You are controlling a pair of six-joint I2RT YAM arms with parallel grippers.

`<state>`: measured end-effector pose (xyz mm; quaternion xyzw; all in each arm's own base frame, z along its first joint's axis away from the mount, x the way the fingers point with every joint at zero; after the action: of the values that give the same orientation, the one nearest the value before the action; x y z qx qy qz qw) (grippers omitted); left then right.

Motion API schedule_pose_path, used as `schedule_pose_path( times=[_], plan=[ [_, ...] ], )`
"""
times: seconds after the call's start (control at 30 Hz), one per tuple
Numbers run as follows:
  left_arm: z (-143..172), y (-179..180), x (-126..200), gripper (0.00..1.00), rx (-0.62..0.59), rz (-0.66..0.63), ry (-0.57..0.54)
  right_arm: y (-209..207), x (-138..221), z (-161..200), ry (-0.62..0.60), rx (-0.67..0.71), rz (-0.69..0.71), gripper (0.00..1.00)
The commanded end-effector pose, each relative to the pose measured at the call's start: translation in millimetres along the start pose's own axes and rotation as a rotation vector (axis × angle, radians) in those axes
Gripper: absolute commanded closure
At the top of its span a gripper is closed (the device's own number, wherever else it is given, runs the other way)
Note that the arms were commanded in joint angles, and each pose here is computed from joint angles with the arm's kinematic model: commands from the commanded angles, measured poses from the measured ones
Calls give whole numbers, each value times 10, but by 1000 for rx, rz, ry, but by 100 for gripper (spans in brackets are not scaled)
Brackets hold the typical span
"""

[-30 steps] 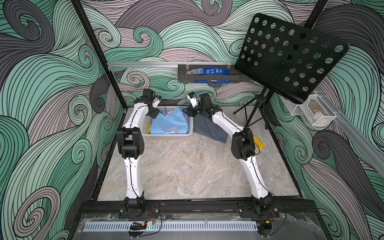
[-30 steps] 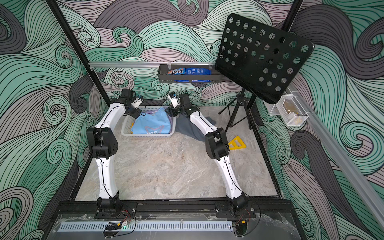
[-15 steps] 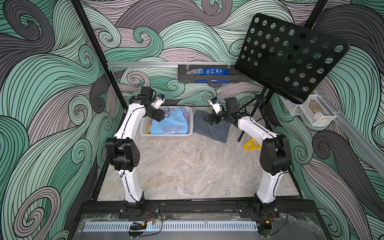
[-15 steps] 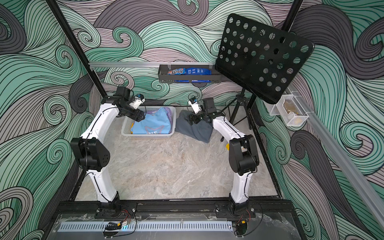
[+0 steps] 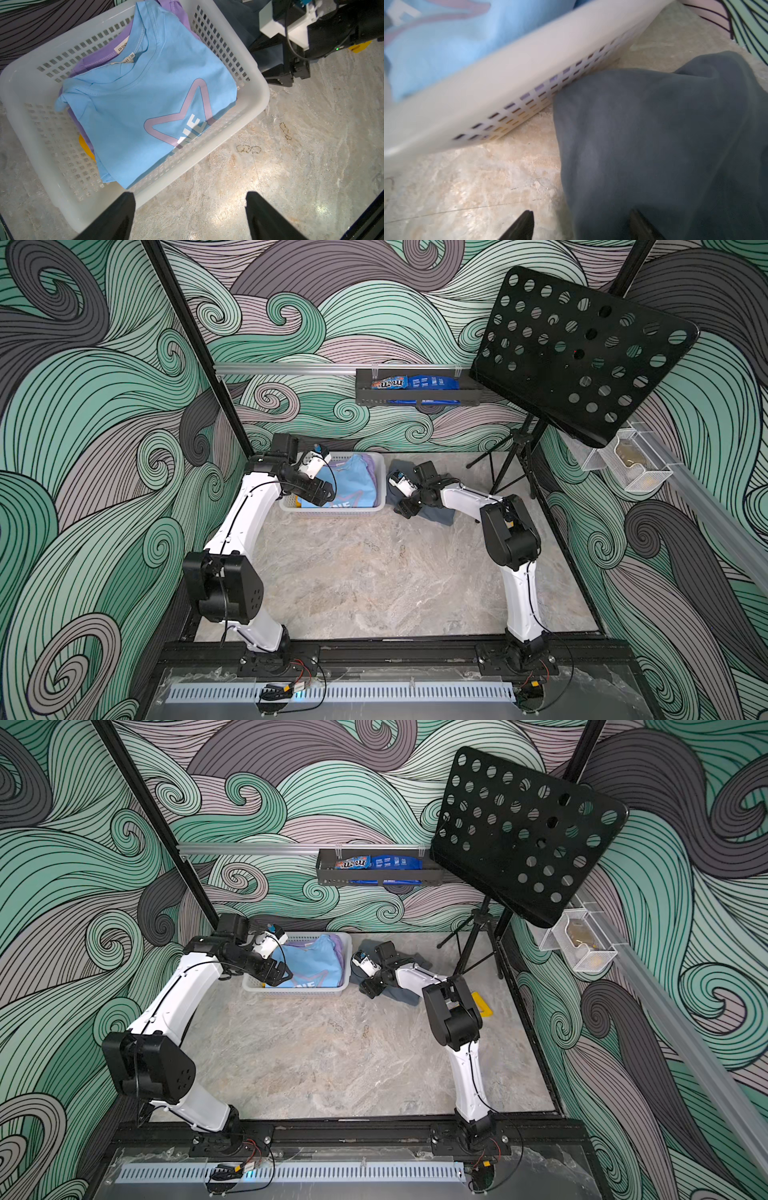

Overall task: Put the folded t-shirts into the basket
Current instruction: Move the T-shirt to the center of the board.

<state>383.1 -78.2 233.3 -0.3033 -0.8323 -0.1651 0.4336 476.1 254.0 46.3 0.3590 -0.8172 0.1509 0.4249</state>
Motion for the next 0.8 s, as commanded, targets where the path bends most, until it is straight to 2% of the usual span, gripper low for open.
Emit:
schedule_pose_path(
  times=[0.0, 0.17, 0.3, 0.33, 0.4, 0.53, 0.67, 0.77],
  plan=[
    [-30, -57, 79, 14, -12, 14, -35, -117, -17, 103, 54, 1, 39, 34],
    [10, -91, 106, 14, -22, 16, -27, -101, -40, 298, 109, 20, 59, 61],
    [75, -152, 141, 13, -35, 30, -15, -25, 161, 477, 129, 42, 57, 89],
    [99, -178, 159, 13, -40, 33, -11, 31, 223, 539, 134, 48, 41, 93],
    [180, -212, 166, 14, -47, 36, 9, 196, 420, 676, 139, 71, 7, 97],
    [389, -329, 184, 14, -61, 57, 58, 622, 730, 1109, 183, 120, -82, 98],
    [630, -462, 142, 14, -64, 89, 99, 1217, 895, 1568, 245, 235, -173, 97],
    [695, -613, 172, 14, -65, 128, 69, 1713, 948, 1768, 285, 317, -260, 95]
  ],
)
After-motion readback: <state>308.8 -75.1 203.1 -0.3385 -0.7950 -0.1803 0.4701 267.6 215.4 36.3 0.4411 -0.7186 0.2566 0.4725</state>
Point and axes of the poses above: each gripper's point midway between its finger pads, its own x axis back along the fingers, its own y axis along the line the jaws close on, z = x × y, the point moved 2 cm from there along x, back along the fingers, and after that the axes turned 8 degrees about -x, right-handed, at the moved point
